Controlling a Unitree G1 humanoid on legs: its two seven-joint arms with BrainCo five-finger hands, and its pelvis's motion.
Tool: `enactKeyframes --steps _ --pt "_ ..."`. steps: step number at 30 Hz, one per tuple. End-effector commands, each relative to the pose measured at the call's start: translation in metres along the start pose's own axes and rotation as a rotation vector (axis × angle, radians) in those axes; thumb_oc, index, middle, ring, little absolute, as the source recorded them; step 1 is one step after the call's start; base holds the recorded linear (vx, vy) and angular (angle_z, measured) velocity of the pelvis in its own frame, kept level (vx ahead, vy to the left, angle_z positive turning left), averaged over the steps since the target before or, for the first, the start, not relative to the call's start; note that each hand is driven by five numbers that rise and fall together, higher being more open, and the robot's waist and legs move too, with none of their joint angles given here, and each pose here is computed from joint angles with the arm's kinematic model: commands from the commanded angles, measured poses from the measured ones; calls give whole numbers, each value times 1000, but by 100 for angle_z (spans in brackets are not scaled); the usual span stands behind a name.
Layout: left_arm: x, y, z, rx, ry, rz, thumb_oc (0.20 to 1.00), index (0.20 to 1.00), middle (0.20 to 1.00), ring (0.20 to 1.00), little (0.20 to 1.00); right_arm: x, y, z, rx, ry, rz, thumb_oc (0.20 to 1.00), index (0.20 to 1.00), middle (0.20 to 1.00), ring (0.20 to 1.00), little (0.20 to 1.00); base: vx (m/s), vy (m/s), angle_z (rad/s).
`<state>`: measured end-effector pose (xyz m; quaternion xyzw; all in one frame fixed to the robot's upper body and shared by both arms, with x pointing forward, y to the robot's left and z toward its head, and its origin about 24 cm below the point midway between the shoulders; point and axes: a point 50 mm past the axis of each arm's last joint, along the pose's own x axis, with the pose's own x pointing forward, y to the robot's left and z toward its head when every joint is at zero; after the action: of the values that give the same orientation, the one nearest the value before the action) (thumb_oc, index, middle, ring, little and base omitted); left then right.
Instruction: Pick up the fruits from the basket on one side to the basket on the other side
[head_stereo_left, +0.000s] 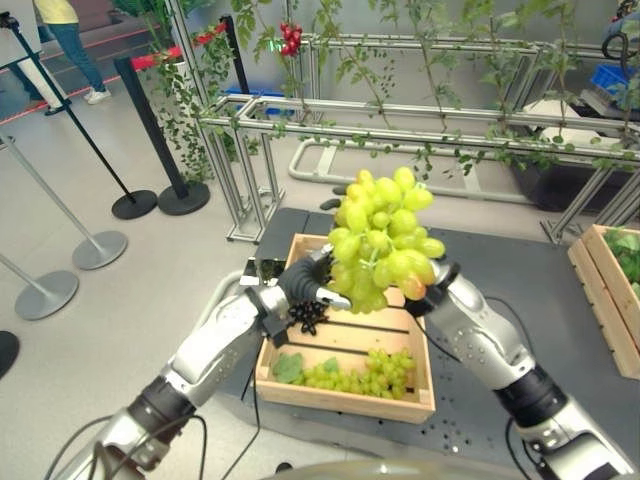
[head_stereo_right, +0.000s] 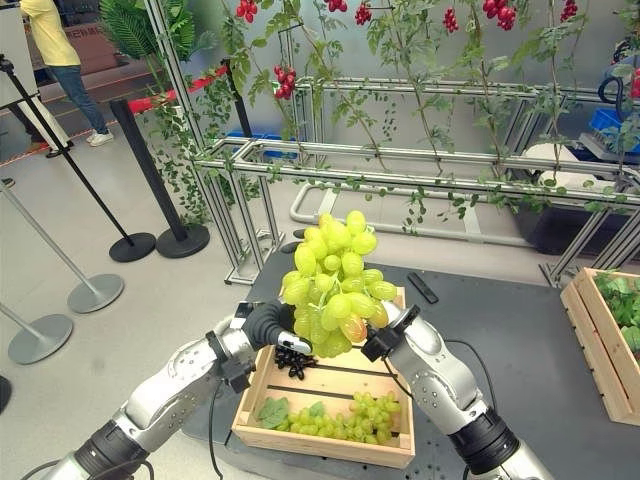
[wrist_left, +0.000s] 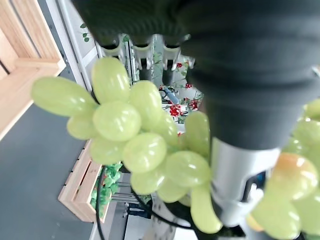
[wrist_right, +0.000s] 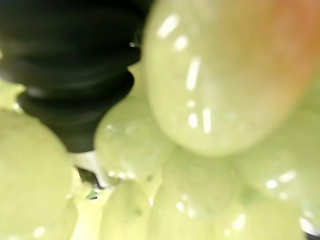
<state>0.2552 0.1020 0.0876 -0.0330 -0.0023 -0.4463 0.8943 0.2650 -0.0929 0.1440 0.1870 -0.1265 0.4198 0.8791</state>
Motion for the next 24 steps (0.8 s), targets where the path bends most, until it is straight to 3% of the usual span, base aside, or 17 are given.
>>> enactKeyframes --steps 1,7,17,24 --pt "21 -4 37 56 -131 -87 1000 1000 1000 1000 1000 26 26 46 -56 -230 171 200 200 200 200 200 0 0 0" --pt "24 -12 28 -66 -124 -106 1000 1000 1000 1000 1000 28 26 47 -63 -233 172 200 200 200 200 200 0 0 0" --pt "27 -47 0 -494 -89 -184 1000 1000 1000 1000 1000 29 20 50 -78 -251 139 200 200 200 200 200 0 0 0" --pt "30 -59 1 -587 -99 -221 1000 1000 1000 1000 1000 29 18 49 -70 -263 124 200 200 200 200 200 0 0 0"
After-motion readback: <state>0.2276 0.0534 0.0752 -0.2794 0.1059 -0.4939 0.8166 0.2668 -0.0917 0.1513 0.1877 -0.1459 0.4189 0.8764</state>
